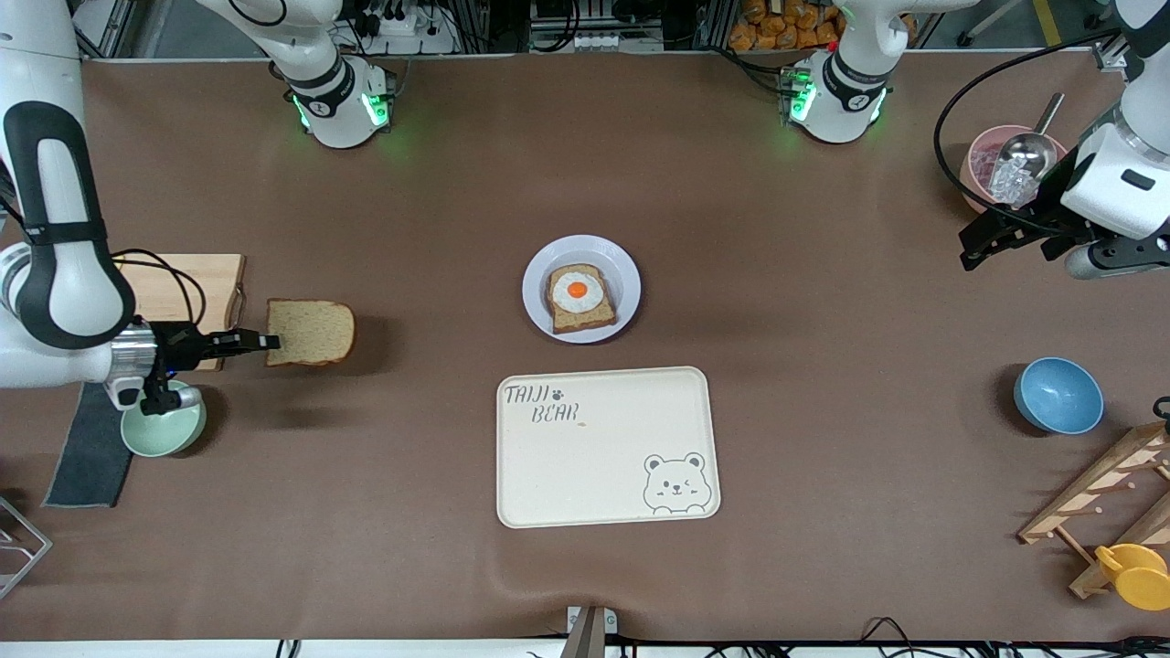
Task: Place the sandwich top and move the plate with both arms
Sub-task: 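Carry the bread slice with the right gripper to the egg toast plate, then lay the bread on the egg toast while the left gripper approaches, then open the right gripper and withdraw while the left gripper reaches the plate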
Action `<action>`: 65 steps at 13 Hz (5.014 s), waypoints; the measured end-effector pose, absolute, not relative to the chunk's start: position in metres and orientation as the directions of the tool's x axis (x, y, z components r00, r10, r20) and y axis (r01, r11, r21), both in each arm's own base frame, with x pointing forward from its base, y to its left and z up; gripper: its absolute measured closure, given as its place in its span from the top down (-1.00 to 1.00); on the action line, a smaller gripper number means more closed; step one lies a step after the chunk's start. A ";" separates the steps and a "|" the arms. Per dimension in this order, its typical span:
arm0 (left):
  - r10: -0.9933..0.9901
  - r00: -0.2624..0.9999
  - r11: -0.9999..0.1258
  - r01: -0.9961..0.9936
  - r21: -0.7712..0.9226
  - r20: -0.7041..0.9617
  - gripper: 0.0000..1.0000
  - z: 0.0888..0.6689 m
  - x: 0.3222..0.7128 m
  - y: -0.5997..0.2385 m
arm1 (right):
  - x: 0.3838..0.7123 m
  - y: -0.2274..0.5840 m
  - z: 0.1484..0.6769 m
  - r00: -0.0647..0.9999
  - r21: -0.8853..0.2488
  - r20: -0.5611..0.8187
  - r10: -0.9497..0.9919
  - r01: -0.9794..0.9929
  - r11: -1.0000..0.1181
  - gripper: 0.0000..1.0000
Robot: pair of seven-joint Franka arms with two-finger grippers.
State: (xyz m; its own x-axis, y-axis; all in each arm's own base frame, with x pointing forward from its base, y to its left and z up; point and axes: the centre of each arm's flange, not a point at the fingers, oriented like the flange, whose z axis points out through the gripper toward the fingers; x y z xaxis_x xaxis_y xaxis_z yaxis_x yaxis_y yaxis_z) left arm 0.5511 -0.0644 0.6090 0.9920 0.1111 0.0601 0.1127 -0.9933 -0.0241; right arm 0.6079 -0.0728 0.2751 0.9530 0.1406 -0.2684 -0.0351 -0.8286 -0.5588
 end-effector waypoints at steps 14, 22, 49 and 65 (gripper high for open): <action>0.099 0.994 -0.995 0.100 -0.027 0.037 1.00 0.596 0.556 -0.071 | 0.547 0.110 0.249 0.945 -0.644 -0.328 0.006 -0.219 -0.733 -0.83; 0.095 0.995 -0.995 0.096 -0.023 0.043 1.00 0.587 0.563 -0.074 | 0.498 0.253 0.250 0.965 -0.661 -0.255 -0.063 -0.222 -0.717 -0.83; 0.176 0.969 -0.903 0.229 0.363 -0.174 1.00 0.447 0.626 -0.123 | 0.432 0.349 0.213 0.967 -0.601 -0.179 -0.181 -0.253 -0.758 -0.30; 0.060 0.841 -0.610 0.458 0.647 -0.538 1.00 0.261 0.569 -0.156 | 0.514 0.244 0.232 0.960 -0.607 -0.208 -0.186 -0.276 -0.746 0.07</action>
